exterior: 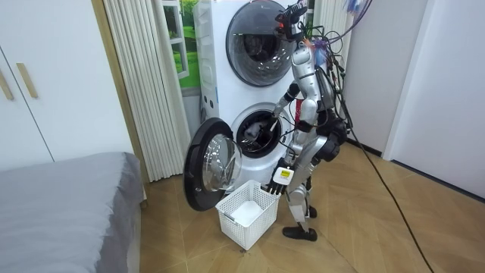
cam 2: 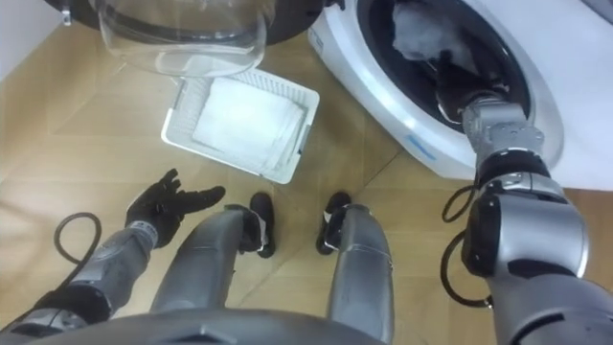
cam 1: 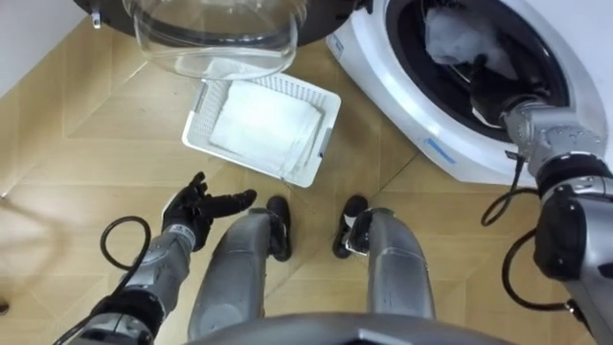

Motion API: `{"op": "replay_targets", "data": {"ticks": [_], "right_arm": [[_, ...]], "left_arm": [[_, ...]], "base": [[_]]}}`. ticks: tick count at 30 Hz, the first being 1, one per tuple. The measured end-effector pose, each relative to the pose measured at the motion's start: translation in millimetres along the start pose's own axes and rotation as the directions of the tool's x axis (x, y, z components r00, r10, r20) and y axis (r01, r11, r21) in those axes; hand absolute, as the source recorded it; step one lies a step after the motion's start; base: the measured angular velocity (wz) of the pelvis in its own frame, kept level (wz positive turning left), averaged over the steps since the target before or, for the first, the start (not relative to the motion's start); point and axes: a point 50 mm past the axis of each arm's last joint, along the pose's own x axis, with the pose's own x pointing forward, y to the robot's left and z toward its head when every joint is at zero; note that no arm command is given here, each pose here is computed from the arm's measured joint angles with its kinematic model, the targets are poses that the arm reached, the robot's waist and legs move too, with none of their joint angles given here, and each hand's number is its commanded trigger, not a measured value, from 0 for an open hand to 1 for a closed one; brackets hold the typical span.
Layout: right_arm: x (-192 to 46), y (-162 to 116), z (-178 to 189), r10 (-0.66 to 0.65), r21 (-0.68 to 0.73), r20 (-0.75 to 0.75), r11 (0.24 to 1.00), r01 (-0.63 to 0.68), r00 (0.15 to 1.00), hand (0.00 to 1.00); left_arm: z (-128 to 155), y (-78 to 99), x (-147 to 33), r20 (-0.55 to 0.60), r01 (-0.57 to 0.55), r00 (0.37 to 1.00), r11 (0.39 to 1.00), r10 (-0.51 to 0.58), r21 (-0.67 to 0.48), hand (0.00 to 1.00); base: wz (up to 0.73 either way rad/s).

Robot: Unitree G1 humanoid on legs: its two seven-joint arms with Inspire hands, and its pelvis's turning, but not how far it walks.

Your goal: Put towel into washing machine

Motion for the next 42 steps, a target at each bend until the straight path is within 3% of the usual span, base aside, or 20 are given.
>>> {"op": "replay_targets", "data": {"ticks": [12,19,22,29,31,36,40,42], "right_arm": [[0.0,-3.2,4.2,-0.044,0.023,0.038,0.999,0.043,0.998,0.00],[-0.1,-17.6,9.7,-0.072,0.000,0.082,0.997,0.072,0.994,0.00],[-1.2,-39.7,15.0,-0.095,-0.040,0.128,0.994,0.101,0.987,0.00],[-11.0,-120.2,8.5,-0.205,-0.360,0.149,0.900,0.246,0.967,0.00],[-19.4,-152.2,5.3,-0.266,-0.495,0.150,0.814,0.305,0.952,0.00],[-48.6,-223.9,-4.3,-0.414,-0.853,0.113,0.426,0.302,0.903,0.00],[-64.7,-250.4,-1.8,-0.463,-0.953,0.109,0.203,0.225,0.879,0.00],[-71.1,-260.7,-6.4,-0.485,-0.991,0.082,0.055,0.124,0.871,0.00]], "left_arm": [[10.9,-14.5,2.6,0.041,0.015,0.999,0.999,-0.017,0.031,0.00],[0.9,-21.1,2.7,0.002,0.047,0.999,0.997,-0.047,0.060,0.00],[-8.2,-16.7,1.7,-0.035,0.044,0.999,0.997,-0.042,0.067,0.00],[-25.3,6.2,-1.8,-0.116,-0.008,0.993,0.972,0.037,0.236,0.00],[-30.1,16.2,-3.8,-0.138,-0.027,0.988,0.958,0.069,0.285,0.00],[-43.0,37.4,-10.1,-0.187,-0.083,0.970,0.932,0.157,0.354,0.00],[-52.7,51.2,-18.3,-0.197,-0.124,0.958,0.919,0.210,0.374,0.00],[-64.2,59.6,-26.2,-0.222,-0.146,0.945,0.917,0.241,0.371,0.00]], "base": [[-0.04],[-0.06],[-0.07],[-0.04],[0.02],[-0.05],[-0.02],[-0.07]]}}
